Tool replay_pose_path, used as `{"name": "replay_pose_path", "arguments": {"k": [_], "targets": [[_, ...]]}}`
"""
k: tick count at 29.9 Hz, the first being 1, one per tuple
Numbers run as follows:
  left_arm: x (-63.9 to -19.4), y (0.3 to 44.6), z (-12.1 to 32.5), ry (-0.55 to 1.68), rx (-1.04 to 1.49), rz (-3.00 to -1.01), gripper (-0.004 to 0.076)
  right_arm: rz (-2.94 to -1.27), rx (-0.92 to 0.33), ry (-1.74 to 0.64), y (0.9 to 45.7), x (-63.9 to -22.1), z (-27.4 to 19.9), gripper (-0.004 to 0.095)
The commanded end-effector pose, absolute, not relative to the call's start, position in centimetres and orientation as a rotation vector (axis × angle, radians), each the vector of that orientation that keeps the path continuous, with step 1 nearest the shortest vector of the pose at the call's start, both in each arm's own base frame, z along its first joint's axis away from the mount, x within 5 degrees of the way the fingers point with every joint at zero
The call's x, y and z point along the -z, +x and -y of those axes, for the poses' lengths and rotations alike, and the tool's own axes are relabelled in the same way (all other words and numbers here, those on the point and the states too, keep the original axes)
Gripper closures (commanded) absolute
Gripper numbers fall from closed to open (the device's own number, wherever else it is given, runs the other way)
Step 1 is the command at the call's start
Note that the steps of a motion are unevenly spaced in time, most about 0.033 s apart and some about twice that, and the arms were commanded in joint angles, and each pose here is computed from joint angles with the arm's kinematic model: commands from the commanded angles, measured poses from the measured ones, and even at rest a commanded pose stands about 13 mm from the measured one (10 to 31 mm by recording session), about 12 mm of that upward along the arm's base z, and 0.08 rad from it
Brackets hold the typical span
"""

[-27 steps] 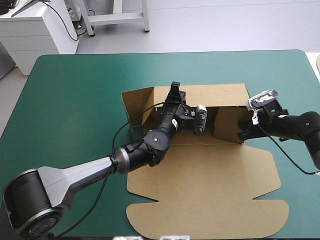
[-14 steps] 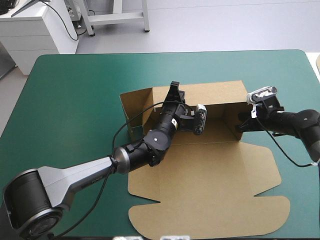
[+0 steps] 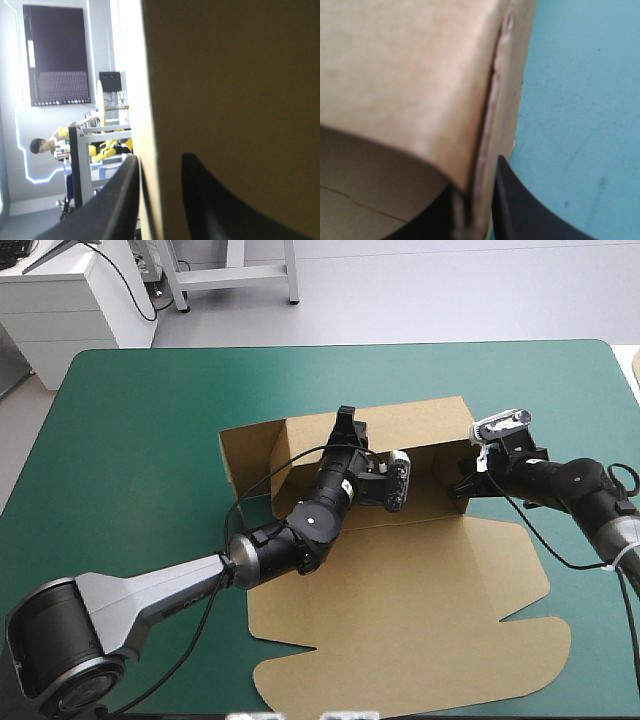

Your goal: Fold the box

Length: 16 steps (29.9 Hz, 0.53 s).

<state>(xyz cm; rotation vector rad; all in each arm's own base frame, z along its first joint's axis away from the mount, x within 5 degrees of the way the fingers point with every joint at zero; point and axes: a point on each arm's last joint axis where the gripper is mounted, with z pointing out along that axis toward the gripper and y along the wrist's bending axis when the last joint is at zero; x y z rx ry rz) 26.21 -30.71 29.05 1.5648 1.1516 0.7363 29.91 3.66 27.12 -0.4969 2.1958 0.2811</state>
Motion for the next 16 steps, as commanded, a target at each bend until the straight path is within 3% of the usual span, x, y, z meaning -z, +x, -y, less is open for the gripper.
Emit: {"name": "replay_pose_path", "arguments": {"k": [1,10,16], "targets": [[-31.8,25.1,31.1,1.51,-0.764,-1.046,0.0422,-2.15,-0.316,-0.458,29.7,-29.0,-4.2,0.0908],[-32.4,21.4,33.4,1.527,-0.681,-0.968,0.0423,-2.152,-0.308,-0.429,29.8,-29.0,-4.1,0.0908],[-35.2,17.9,33.6,1.404,-0.495,-0.996,0.0431,-2.159,-0.294,-0.379,29.9,-29.0,-3.9,0.0908]]}}
